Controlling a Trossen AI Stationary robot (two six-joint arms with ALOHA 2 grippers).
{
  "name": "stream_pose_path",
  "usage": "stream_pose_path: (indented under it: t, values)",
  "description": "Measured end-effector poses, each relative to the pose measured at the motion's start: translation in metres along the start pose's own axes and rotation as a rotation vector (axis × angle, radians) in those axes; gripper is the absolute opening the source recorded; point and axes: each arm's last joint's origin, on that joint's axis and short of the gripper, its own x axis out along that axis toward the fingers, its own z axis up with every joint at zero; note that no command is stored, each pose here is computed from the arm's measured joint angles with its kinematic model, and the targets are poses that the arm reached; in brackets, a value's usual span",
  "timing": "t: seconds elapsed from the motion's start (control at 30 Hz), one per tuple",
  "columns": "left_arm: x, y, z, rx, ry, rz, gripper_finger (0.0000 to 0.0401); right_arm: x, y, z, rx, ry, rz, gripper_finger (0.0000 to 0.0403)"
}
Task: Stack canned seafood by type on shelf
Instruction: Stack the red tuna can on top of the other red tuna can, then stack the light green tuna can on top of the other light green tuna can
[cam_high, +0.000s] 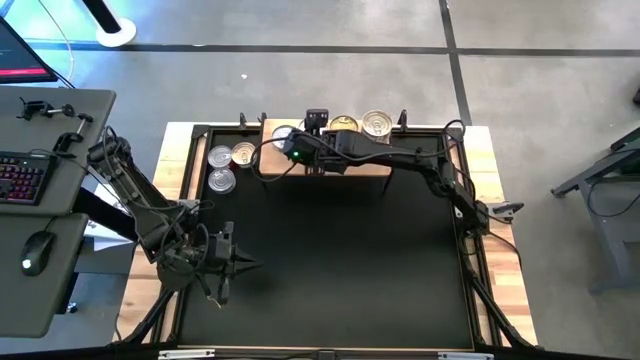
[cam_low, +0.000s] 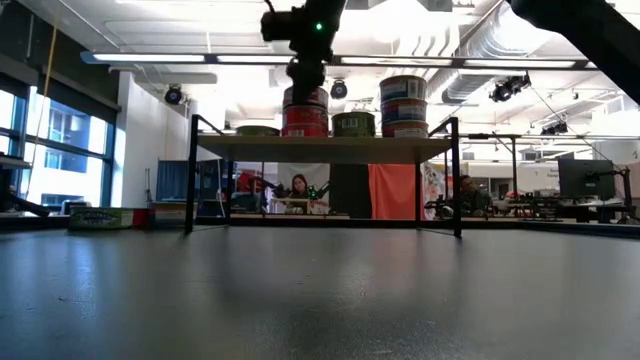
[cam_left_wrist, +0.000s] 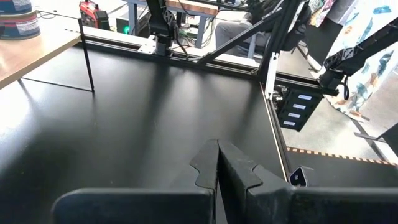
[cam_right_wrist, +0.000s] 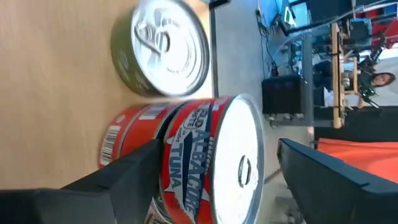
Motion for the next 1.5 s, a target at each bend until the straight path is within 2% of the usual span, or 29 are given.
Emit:
stream_pose_path:
  t: [0.2, 0.43, 0.53, 0.63, 0.77, 0.87, 0.93, 1.07, 1.13, 1.23, 1.37, 1.5]
  values:
    - [0.003, 0.003, 0.001, -0.004, -0.005, 0.019, 0.0, -0.012, -0.01, -0.002, 0.022, -0.022, -0.021, 0.0314]
    - [0.008, 0.007, 0.005, -0.025, -0.018, 0.042, 0.0, -0.027, -0.007, 0.001, 0.017, -0.05, -0.015, 0.0314]
    - [0.008, 0.014, 0.02, -0.064, -0.03, 0.033, 0.0, -0.044, -0.004, 0.003, 0.092, -0.089, 0.006, 0.0314]
    - [0.003, 0.027, 0.05, -0.073, -0.03, -0.016, 0.0, -0.066, -0.004, 0.0, 0.206, -0.139, 0.107, 0.0314]
    - [-0.002, 0.051, 0.082, -0.019, 0.004, -0.018, 0.0, -0.094, -0.008, -0.013, 0.335, -0.151, 0.315, 0.0314]
    - [0.001, 0.071, 0.084, 0.019, 0.133, 0.011, 0.0, -0.11, -0.008, -0.029, 0.364, -0.073, 0.475, 0.0314]
    - [0.004, 0.084, 0.071, -0.028, 0.303, 0.055, 0.0, -0.12, -0.006, -0.039, 0.342, -0.01, 0.559, 0.0314]
    - [0.004, 0.114, 0.03, -0.147, 0.734, 0.27, 0.0, -0.146, 0.001, -0.051, 0.267, 0.037, 0.589, 0.0314]
    - [0.001, 0.126, 0.013, -0.167, 0.889, 0.389, 0.0, -0.156, 0.004, -0.054, 0.274, 0.019, 0.575, 0.0314]
    - [0.0, 0.145, -0.006, -0.196, 1.021, 0.491, 0.0, -0.17, 0.008, -0.064, 0.303, 0.008, 0.543, 0.0314]
    - [0.006, 0.172, -0.028, -0.25, 1.139, 0.488, 0.0, -0.179, 0.026, -0.088, 0.387, 0.031, 0.499, 0.0314]
    - [0.011, 0.199, -0.034, -0.292, 1.193, 0.526, 0.0, -0.187, 0.055, -0.116, 0.535, -0.025, 0.535, 0.0314]
